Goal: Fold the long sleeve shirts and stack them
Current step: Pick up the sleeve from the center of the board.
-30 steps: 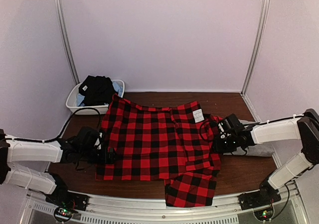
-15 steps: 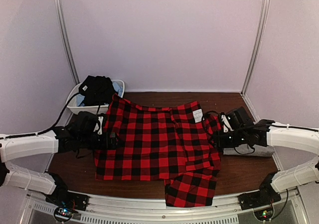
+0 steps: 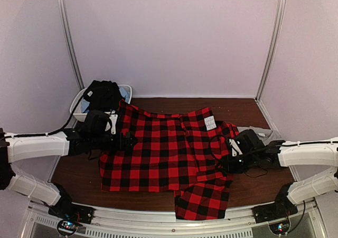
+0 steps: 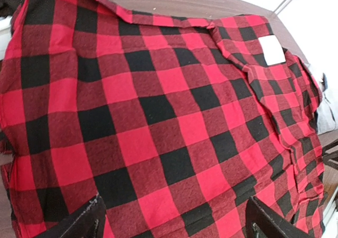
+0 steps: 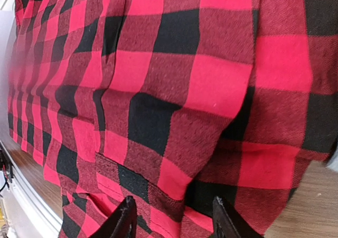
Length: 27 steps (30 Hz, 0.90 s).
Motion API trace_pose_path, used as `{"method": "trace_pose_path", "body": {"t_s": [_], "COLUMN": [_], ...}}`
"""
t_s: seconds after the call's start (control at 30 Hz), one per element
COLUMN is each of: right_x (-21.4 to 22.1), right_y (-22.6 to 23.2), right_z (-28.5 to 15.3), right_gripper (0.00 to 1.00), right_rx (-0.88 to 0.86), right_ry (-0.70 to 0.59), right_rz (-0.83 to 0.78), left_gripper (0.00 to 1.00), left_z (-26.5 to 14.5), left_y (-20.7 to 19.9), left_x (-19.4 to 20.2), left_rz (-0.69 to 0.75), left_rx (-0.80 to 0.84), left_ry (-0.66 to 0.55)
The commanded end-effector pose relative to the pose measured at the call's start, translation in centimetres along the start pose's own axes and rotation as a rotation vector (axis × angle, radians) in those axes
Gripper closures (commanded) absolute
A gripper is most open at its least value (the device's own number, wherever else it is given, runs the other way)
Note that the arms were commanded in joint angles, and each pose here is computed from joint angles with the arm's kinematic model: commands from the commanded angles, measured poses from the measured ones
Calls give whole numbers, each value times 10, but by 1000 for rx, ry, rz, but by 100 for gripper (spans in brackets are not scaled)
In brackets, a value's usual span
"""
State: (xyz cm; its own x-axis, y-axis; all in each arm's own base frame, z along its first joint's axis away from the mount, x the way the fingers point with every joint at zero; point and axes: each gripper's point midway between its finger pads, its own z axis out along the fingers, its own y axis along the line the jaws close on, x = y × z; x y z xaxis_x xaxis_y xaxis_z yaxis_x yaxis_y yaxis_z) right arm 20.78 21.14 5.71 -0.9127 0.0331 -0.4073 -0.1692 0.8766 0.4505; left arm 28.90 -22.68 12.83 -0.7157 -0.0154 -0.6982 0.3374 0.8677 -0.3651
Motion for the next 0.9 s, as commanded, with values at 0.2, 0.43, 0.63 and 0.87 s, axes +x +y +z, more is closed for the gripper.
{"method": "trace_pose_path", "body": {"t_s": [0.2,0.43,0.63,0.87], "right_x": [-10,-61,-98,-113], "right_y": [45,106,137,150], "right_z": [12,-24,-47,-55], "right_gripper": [95,100,100,100], "right_rx": [-178,-360,-496,-631], "right_ry": [-7,-109,-184,-194], "right_rz": [28,66,140,226], "left_gripper": [2,2,2,2], "left_z": [0,-8,-9,0], "left_y": [-50,-109,-174,-228], "left_x": [-46,-58,-51,-35], "left_rz": [166,386,671,941], "left_rx": [181,318,428,511], "left_ry": [-173,-303,-389,-464]}}
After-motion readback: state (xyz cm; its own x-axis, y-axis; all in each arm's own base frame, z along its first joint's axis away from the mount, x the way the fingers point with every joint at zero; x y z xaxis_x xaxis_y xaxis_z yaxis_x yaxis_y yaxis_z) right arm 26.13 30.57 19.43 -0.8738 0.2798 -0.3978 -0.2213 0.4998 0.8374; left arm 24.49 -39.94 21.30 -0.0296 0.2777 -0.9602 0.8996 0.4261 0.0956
